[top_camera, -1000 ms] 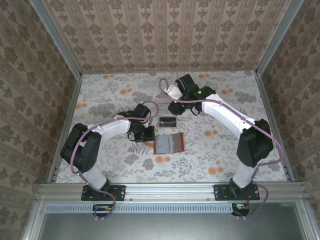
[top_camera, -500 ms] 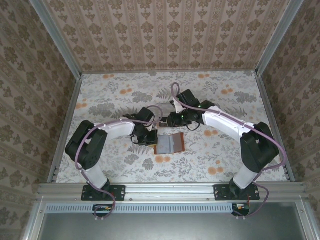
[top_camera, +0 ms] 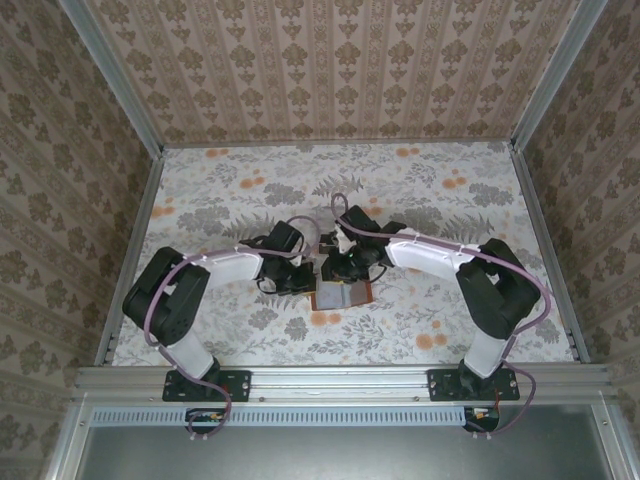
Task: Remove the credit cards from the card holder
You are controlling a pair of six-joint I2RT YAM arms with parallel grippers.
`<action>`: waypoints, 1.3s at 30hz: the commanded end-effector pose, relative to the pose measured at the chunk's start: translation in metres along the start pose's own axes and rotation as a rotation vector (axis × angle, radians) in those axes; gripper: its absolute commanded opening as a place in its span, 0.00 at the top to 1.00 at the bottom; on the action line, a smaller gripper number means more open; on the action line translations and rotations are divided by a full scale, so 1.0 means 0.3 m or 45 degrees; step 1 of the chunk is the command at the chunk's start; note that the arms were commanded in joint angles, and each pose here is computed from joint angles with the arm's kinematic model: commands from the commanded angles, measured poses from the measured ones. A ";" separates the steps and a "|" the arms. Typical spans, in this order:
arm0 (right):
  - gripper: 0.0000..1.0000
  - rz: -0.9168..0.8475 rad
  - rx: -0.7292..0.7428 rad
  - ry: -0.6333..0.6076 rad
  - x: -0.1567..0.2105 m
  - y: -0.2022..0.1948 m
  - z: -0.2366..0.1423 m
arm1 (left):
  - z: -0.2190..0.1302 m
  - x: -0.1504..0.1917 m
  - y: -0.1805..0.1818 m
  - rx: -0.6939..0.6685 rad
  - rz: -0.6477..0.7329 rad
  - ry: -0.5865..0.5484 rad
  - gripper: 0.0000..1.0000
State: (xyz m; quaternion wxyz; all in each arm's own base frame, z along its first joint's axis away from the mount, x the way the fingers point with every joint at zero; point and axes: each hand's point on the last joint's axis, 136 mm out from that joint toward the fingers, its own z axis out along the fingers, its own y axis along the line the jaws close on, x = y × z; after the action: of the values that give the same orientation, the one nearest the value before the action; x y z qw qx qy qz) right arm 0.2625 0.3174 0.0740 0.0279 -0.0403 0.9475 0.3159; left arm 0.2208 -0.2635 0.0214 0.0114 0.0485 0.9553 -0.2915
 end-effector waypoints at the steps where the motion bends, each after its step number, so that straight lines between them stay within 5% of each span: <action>1: 0.82 0.067 -0.010 0.043 0.028 0.002 0.042 | 0.016 0.067 0.052 -0.021 -0.091 0.064 0.93; 15: 0.82 0.033 0.239 0.099 0.067 -0.093 0.116 | 0.037 0.092 0.078 0.008 -0.121 0.071 0.93; 32: 0.55 -0.057 0.594 0.057 0.064 -0.198 0.011 | 0.028 0.088 0.092 -0.012 -0.112 0.079 0.93; 39: 0.52 -0.102 0.705 0.037 0.058 -0.218 -0.048 | 0.024 0.082 0.094 -0.015 -0.113 0.079 0.93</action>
State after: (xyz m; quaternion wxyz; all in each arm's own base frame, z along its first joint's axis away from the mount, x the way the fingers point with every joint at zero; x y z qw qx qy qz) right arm 0.2515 0.2758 0.0340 0.0270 -0.0656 0.9932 0.0918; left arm 0.2160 -0.2662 0.0209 0.0070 0.0303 0.9412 -0.3363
